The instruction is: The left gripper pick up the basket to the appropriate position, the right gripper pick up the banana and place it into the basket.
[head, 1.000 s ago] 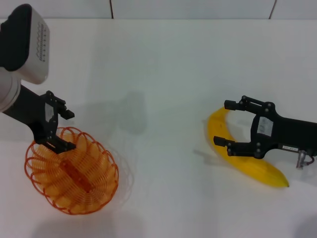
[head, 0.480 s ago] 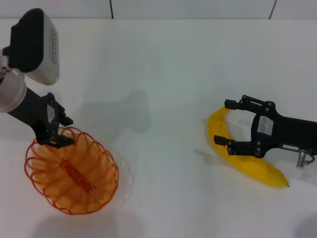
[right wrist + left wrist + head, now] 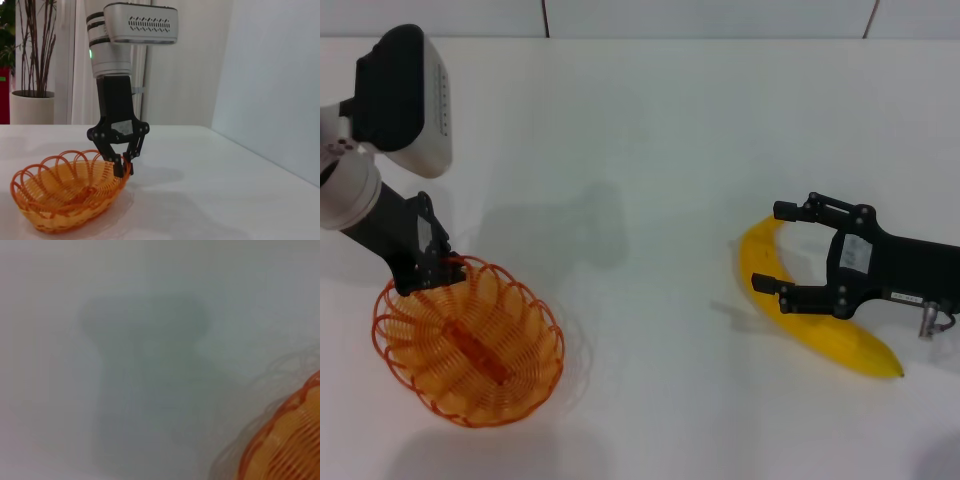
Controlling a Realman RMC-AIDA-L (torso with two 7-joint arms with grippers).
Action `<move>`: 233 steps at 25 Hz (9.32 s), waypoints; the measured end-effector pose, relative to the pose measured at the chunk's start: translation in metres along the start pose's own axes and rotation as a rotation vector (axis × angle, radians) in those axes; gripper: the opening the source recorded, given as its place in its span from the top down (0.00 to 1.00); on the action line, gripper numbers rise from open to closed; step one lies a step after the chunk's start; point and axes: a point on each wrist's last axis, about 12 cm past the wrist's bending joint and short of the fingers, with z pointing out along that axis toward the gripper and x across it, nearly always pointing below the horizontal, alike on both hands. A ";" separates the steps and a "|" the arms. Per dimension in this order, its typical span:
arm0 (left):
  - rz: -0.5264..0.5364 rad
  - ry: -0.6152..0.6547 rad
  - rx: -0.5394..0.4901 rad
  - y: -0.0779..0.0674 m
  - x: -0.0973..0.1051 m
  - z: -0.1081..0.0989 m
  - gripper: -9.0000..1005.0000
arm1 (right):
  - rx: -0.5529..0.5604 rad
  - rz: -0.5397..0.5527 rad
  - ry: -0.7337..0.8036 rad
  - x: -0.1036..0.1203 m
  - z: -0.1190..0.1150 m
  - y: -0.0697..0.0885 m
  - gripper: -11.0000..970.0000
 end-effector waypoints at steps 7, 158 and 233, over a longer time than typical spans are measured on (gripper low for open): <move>0.007 0.007 0.003 -0.001 -0.003 0.000 0.88 | 0.004 0.001 0.004 0.001 -0.002 0.001 0.08; -0.349 -0.838 -0.048 -0.082 0.096 0.028 0.10 | -0.092 0.654 0.799 -0.078 0.040 -0.068 0.11; -0.330 -0.830 0.011 -0.093 0.111 0.025 0.10 | -0.427 0.118 0.600 -0.148 0.136 -0.018 0.47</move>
